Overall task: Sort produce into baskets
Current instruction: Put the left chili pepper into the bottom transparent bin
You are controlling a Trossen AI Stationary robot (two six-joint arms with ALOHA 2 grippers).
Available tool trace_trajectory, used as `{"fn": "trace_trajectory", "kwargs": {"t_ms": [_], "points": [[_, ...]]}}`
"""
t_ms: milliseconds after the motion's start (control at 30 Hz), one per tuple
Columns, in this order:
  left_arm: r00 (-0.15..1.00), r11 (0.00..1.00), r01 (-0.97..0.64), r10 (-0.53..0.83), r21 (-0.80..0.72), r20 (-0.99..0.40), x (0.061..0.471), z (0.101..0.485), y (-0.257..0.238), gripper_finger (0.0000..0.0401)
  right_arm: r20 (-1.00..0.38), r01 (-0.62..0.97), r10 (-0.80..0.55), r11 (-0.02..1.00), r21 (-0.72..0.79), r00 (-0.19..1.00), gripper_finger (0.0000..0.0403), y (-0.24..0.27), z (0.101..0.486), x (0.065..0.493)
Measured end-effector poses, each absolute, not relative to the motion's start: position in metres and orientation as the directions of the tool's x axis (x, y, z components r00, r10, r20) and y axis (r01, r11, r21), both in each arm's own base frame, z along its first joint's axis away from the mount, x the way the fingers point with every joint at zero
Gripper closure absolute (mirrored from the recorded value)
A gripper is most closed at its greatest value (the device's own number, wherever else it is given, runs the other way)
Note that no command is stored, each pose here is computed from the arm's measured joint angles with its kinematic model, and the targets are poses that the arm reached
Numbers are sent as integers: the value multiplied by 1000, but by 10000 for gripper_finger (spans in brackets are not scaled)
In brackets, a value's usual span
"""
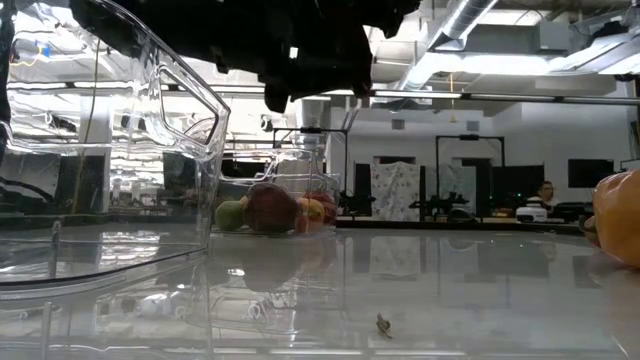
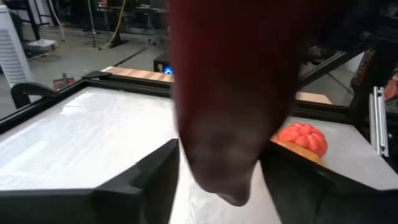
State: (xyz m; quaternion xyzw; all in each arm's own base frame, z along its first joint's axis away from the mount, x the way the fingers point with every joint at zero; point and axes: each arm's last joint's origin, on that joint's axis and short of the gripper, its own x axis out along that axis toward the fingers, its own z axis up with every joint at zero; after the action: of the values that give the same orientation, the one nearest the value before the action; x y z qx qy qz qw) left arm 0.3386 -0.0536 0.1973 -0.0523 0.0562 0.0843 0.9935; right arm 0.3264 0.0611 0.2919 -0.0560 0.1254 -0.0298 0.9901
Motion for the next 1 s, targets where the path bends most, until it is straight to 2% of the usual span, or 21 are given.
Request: {"fn": "trace_trajectory", "kwargs": {"t_ms": [167, 267, 600, 733, 867, 1000], "points": [[980, 981, -171, 159, -93, -121, 338, 197, -54, 270, -246, 49, -72, 994, -101, 967, 226, 61, 292, 326], [979, 981, -173, 161, -91, -121, 338, 197, -54, 291, -246, 50, -70, 995, -87, 967, 220, 61, 292, 326], [978, 979, -180, 168, -94, -126, 334, 206, -52, 291, -268, 39, -56, 997, -70, 962, 127, 63, 299, 316], [975, 981, -172, 157, -85, -154, 323, 221, -52, 291, -287, 31, -49, 997, -65, 957, 108, 66, 313, 296], [969, 995, -48, 26, -87, -244, 302, 238, -60, 290, -382, 33, -55, 997, -64, 923, 106, 73, 314, 275], [896, 962, 142, -225, -232, -384, 272, 250, -70, 290, -485, 46, -65, 998, -51, 872, 106, 83, 300, 260]]}}
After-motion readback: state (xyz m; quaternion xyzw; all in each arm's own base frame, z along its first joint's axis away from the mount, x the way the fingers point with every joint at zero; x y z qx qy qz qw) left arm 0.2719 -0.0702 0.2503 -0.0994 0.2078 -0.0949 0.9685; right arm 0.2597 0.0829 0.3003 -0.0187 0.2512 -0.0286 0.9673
